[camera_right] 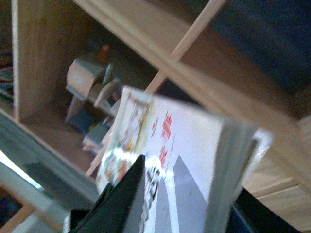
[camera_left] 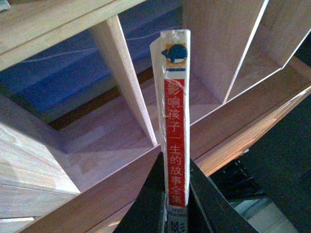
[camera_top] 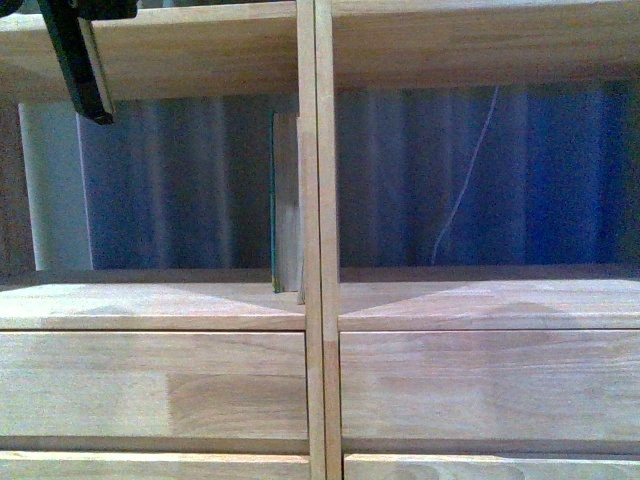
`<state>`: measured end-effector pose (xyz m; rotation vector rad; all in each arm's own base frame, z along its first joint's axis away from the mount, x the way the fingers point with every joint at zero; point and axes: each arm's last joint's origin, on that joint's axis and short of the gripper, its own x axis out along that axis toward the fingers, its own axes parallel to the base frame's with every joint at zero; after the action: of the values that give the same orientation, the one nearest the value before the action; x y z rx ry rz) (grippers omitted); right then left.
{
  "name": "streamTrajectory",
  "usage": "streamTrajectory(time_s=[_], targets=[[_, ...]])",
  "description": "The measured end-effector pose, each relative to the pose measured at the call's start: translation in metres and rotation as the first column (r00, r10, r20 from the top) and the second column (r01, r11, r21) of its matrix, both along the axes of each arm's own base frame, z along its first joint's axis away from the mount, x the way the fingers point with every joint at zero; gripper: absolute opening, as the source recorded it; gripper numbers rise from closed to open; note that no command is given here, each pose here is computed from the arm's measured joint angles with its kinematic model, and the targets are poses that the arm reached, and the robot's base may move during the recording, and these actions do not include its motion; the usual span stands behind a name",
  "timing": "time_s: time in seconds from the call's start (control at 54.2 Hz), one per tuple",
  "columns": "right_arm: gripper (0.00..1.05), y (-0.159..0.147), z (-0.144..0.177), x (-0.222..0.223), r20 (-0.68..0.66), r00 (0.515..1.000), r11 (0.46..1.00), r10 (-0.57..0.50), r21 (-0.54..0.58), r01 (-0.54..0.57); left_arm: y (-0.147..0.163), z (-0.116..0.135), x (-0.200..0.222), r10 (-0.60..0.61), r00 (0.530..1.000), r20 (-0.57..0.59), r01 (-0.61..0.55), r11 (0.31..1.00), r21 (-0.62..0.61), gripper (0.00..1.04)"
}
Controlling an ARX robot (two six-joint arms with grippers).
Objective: Organize books on shelf
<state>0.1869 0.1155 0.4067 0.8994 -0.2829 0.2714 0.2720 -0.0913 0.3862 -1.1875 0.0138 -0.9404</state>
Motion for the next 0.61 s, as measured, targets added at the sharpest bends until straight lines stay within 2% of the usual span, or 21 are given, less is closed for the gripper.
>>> streamTrajectory(time_s=[0.092,0.129,0.166,0.222,0.314,0.369,0.461,0.535,0.609], targets=[[0.62,-0.020,-0.006,0.000,0.039,0.983,0.978,-0.179,-0.099,0.182,0.007,0.003,0.003,0.023,1.000,0.015,-0.024,0.999,0.040,0.07],[0.68,-0.032,-0.009,0.000,0.064,0.960,0.943,-0.273,-0.179,0.280,0.010,0.005,0.004,0.033,0.999,0.020,-0.034,0.998,0.056,0.07],[0.74,-0.040,-0.012,0.000,0.078,0.945,0.917,-0.317,-0.230,0.327,0.015,0.008,0.006,0.046,0.998,0.035,-0.049,0.995,0.085,0.07],[0.85,-0.060,-0.021,0.001,0.116,0.886,0.821,-0.449,-0.338,0.460,0.023,0.015,0.008,0.074,0.995,0.060,-0.081,0.989,0.125,0.07],[0.98,-0.081,-0.032,0.004,0.145,0.830,0.710,-0.539,-0.452,0.540,0.037,0.025,0.007,0.118,0.986,0.114,-0.138,0.971,0.193,0.07],[0.98,-0.093,-0.039,0.005,0.158,0.788,0.639,-0.594,-0.503,0.582,0.045,0.030,0.004,0.146,0.980,0.138,-0.176,0.955,0.238,0.07],[0.98,-0.110,-0.054,0.005,0.170,0.741,0.555,-0.649,-0.561,0.614,0.054,0.036,-0.001,0.204,0.957,0.207,-0.265,0.907,0.328,0.07],[0.98,-0.120,-0.065,0.003,0.171,0.711,0.511,-0.682,-0.585,0.630,0.062,0.037,-0.005,0.248,0.932,0.264,-0.340,0.849,0.405,0.07],[0.98,-0.127,-0.073,-0.001,0.163,0.694,0.490,-0.701,-0.598,0.635,0.068,0.036,-0.008,0.276,0.903,0.329,-0.412,0.773,0.482,0.07]])
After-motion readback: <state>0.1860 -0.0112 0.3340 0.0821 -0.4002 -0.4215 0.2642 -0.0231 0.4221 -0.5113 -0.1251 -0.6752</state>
